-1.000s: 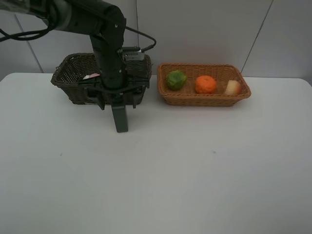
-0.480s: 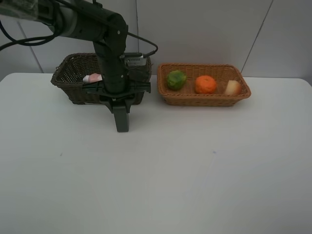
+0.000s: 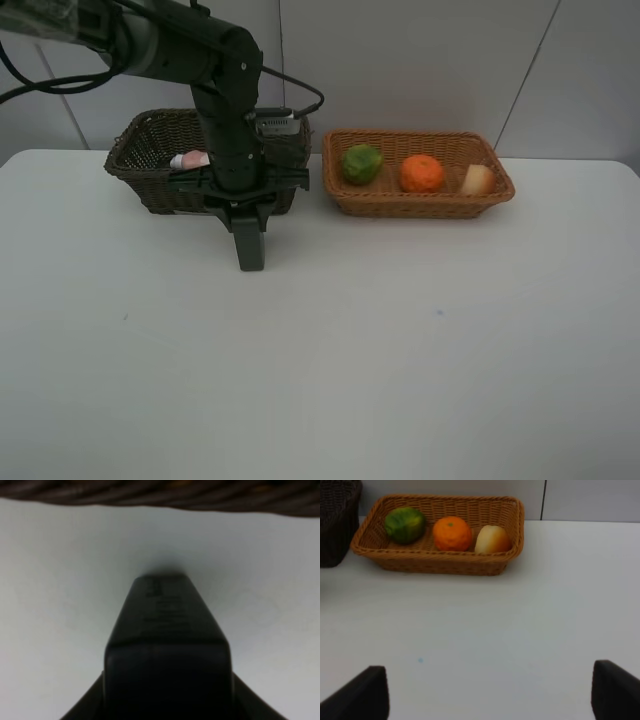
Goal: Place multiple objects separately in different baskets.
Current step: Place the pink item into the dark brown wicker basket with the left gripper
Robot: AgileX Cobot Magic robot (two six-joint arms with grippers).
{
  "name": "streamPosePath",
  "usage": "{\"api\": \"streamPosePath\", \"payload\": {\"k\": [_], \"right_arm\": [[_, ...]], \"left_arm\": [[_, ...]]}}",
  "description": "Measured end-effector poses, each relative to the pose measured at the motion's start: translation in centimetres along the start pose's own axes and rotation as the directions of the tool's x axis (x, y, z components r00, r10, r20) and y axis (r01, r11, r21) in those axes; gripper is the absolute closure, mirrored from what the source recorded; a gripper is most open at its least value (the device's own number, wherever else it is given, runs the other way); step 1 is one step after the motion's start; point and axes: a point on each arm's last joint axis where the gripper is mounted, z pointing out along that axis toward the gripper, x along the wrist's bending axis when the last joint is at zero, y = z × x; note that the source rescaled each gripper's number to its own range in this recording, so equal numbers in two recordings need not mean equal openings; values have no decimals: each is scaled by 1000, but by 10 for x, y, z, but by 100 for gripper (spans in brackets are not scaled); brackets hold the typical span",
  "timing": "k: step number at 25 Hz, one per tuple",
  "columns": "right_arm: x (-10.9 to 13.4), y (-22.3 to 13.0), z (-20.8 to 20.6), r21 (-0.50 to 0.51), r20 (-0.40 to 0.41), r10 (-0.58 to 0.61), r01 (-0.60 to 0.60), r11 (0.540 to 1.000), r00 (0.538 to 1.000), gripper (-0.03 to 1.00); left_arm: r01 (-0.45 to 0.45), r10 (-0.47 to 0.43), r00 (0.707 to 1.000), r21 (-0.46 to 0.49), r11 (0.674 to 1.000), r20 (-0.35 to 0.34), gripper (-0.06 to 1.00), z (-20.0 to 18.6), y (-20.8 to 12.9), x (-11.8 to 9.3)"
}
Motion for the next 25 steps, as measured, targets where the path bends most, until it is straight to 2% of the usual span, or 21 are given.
{"api": "streamPosePath", "payload": {"k": [11,14,18,25], "right_arm": [[0,0,0,0,0,0,0,1000,1000,24],[0,0,0,0,0,0,0,1000,1000,24],[0,0,0,0,0,0,0,1000,1000,24],[0,0,0,0,0,0,0,1000,1000,24]], "left_arm": [[1,-1,1000,-13,1000,11,47,-7,1,0],[-24,25,999,-41,999,28,47,-28,3,1],[-112,115,993,-75,991,35,47,-64,4,9],[-179,186,982,-145,973,36,47,-110,14,37]]}}
